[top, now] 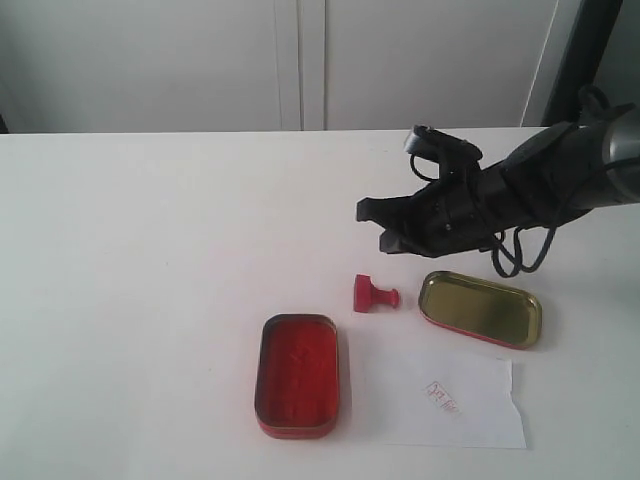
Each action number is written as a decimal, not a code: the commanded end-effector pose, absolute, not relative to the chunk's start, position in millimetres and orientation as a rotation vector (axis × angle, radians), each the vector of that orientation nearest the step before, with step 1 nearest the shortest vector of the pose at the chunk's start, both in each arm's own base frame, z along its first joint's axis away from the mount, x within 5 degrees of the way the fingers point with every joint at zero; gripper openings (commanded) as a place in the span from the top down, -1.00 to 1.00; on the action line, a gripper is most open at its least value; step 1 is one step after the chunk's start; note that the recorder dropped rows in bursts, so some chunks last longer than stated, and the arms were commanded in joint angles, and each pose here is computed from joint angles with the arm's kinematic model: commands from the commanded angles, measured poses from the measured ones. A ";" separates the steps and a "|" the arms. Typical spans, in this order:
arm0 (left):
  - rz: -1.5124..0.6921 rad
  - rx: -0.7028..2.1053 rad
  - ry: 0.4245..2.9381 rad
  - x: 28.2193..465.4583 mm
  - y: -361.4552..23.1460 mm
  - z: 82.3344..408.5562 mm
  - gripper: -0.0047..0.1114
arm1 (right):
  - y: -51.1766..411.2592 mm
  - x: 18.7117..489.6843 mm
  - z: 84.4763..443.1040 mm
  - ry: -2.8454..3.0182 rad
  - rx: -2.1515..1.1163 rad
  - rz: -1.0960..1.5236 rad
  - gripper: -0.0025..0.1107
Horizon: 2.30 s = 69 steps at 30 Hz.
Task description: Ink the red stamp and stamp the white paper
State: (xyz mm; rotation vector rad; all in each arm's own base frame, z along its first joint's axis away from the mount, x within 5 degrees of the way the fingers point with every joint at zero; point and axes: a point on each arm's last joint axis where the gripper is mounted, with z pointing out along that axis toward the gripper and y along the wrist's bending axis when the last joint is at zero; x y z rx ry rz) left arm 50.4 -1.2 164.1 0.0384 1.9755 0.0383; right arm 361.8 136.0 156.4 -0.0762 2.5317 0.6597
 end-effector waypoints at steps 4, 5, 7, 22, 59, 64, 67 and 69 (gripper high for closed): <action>0.026 0.030 1.974 50.3 -1.5 162.8 0.92 | 131.3 360.1 161.4 2.546 -0.108 0.616 0.96; 0.026 0.030 1.974 50.3 -1.5 162.8 0.92 | 130.7 359.7 162.4 2.550 -0.106 0.608 0.96; 0.026 0.030 1.974 50.3 -1.5 162.8 0.92 | 129.0 358.2 166.1 2.557 -0.110 0.585 0.96; 0.026 0.030 1.974 50.3 -1.5 162.8 0.92 | 97.4 337.7 197.5 2.689 -0.178 0.361 0.96; 0.026 0.030 1.974 50.3 -1.5 162.8 0.92 | 29.7 152.6 288.5 2.255 -0.126 0.228 0.96; 0.026 0.030 1.974 50.3 -1.5 162.8 0.92 | 25.3 126.1 291.6 2.162 -0.139 0.209 0.96; 0.026 0.030 1.974 50.3 -1.5 162.8 0.92 | 23.3 111.4 295.7 2.102 -0.143 0.208 0.96; 0.026 0.030 1.974 50.3 -1.5 162.8 0.92 | 22.1 102.4 298.2 2.059 -0.143 0.209 0.96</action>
